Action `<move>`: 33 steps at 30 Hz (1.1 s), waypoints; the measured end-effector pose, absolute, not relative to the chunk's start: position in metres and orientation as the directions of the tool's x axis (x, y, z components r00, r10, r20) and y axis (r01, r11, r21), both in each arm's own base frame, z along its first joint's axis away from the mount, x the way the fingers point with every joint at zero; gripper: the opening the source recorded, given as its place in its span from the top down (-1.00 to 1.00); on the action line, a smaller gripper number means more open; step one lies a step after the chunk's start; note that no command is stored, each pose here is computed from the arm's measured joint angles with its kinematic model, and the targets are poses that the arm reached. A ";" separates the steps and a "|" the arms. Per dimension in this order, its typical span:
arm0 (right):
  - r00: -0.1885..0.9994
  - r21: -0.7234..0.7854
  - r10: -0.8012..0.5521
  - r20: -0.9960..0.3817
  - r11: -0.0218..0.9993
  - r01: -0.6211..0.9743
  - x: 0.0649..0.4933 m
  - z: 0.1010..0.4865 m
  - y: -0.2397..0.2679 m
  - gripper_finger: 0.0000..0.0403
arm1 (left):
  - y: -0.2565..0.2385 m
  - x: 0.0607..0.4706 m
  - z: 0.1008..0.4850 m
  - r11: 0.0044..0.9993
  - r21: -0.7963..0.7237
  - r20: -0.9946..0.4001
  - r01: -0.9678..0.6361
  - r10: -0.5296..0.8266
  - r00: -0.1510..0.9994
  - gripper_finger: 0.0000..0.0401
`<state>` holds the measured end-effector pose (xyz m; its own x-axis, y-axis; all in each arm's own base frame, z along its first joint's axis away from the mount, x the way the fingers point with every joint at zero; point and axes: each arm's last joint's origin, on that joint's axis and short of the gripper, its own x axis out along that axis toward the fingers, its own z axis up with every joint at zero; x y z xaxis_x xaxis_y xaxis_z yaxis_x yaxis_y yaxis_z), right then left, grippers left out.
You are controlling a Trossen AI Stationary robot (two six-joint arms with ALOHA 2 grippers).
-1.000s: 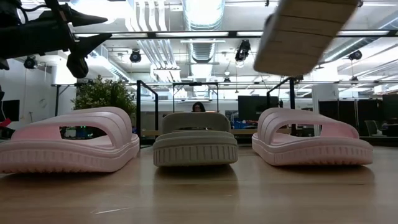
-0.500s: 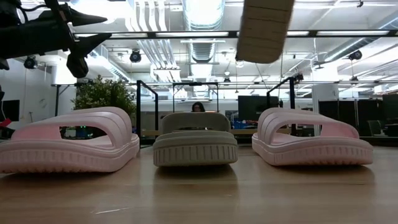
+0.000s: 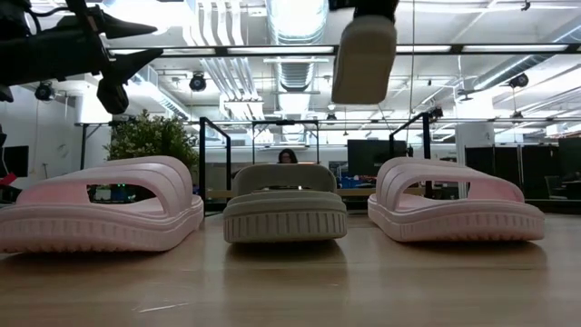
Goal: Pick and place slides into the shelf
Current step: Put the right gray slipper on the shelf
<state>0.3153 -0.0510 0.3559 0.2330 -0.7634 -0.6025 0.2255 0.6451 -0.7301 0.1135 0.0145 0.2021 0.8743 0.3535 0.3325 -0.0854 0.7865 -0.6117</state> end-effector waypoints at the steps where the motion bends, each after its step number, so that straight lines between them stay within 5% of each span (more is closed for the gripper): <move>1: 0.213 -0.736 -0.767 -0.605 0.641 0.219 0.317 0.353 -0.058 0.95 | 0.015 0.113 0.202 0.786 -0.612 0.332 -0.086 0.354 0.874 0.28; 6: 0.152 -0.748 -0.769 -0.621 0.639 0.181 0.324 0.338 -0.085 0.95 | 0.015 0.113 0.202 0.787 -0.611 0.332 -0.086 0.354 0.874 0.28; 19: 0.210 -0.728 -0.734 -0.646 0.675 0.119 0.323 0.324 -0.132 0.95 | 0.014 0.113 0.202 0.787 -0.611 0.332 -0.085 0.353 0.875 0.28; 33: 0.197 -0.756 -0.747 -0.635 0.653 0.040 0.314 0.266 -0.159 0.95 | 0.014 0.113 0.202 0.787 -0.611 0.333 -0.085 0.353 0.874 0.28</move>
